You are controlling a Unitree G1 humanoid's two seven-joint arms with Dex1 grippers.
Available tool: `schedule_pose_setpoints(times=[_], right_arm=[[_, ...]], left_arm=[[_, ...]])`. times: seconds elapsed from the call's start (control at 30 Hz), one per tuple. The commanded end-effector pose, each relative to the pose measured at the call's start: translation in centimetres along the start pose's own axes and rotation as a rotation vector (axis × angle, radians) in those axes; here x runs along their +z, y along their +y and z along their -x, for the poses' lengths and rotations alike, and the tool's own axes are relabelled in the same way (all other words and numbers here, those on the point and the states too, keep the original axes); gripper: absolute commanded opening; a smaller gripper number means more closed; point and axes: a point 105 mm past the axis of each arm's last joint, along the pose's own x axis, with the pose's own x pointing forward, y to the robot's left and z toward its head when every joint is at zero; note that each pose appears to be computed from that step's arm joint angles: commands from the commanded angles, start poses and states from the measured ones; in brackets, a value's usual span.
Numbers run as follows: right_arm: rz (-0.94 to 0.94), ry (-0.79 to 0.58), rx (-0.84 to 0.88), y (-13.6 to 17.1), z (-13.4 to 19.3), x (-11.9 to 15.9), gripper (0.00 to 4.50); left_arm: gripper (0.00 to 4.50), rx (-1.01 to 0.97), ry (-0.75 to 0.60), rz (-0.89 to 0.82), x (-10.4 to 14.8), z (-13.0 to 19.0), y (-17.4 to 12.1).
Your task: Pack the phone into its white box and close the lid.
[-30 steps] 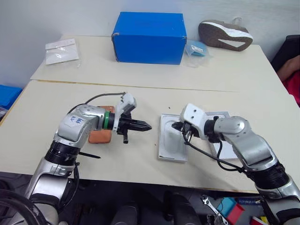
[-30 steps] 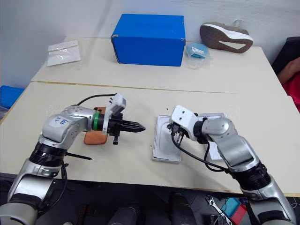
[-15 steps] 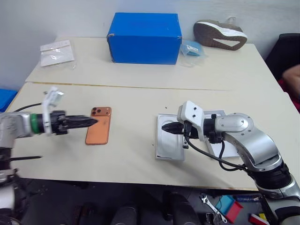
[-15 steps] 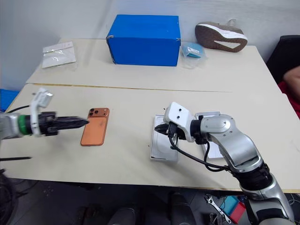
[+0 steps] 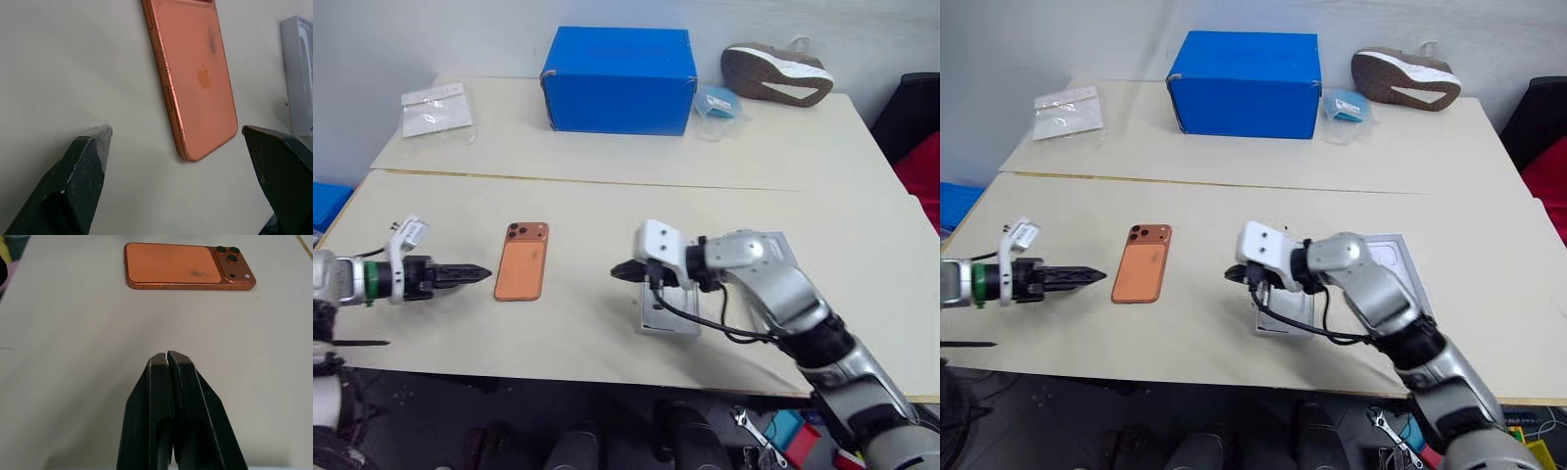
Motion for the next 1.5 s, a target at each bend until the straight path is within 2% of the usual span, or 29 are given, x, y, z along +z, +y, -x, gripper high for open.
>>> schedule_pose_setpoints(times=[0.03,0.3,0.47,0.8,1.07,1.33,1.5], right_arm=[[0.058,0.013,-0.01,-0.8,-2.0,0.4,0.0],[0.084,0.067,0.025,-0.6,-5.6,-0.7,0.0],[0.094,0.093,0.047,-0.1,-7.0,-1.3,0.0],[0.1,0.135,0.018,-1.0,-7.8,-2.4,0.0],[0.098,0.147,0.006,-1.4,-7.4,-3.1,0.0],[0.095,0.146,0.0,-1.3,-7.0,-3.4,0.0],[0.095,0.149,-0.004,-1.3,-6.8,-3.7,0.0]], left_arm=[[4.48,0.042,0.046,0.02,-0.4,-1.7,0.7],[4.48,-0.035,0.165,0.011,-2.4,-5.6,-0.6],[4.48,-0.073,0.202,-0.003,-2.8,-7.8,-1.8],[4.48,-0.162,0.288,0.003,-4.3,-11.1,-4.4],[4.48,-0.145,0.331,0.019,-4.9,-11.3,-4.3],[4.48,-0.332,0.344,0.124,-4.3,-10.7,-7.6],[4.48,-0.338,0.345,0.124,-4.4,-10.3,-7.5]])
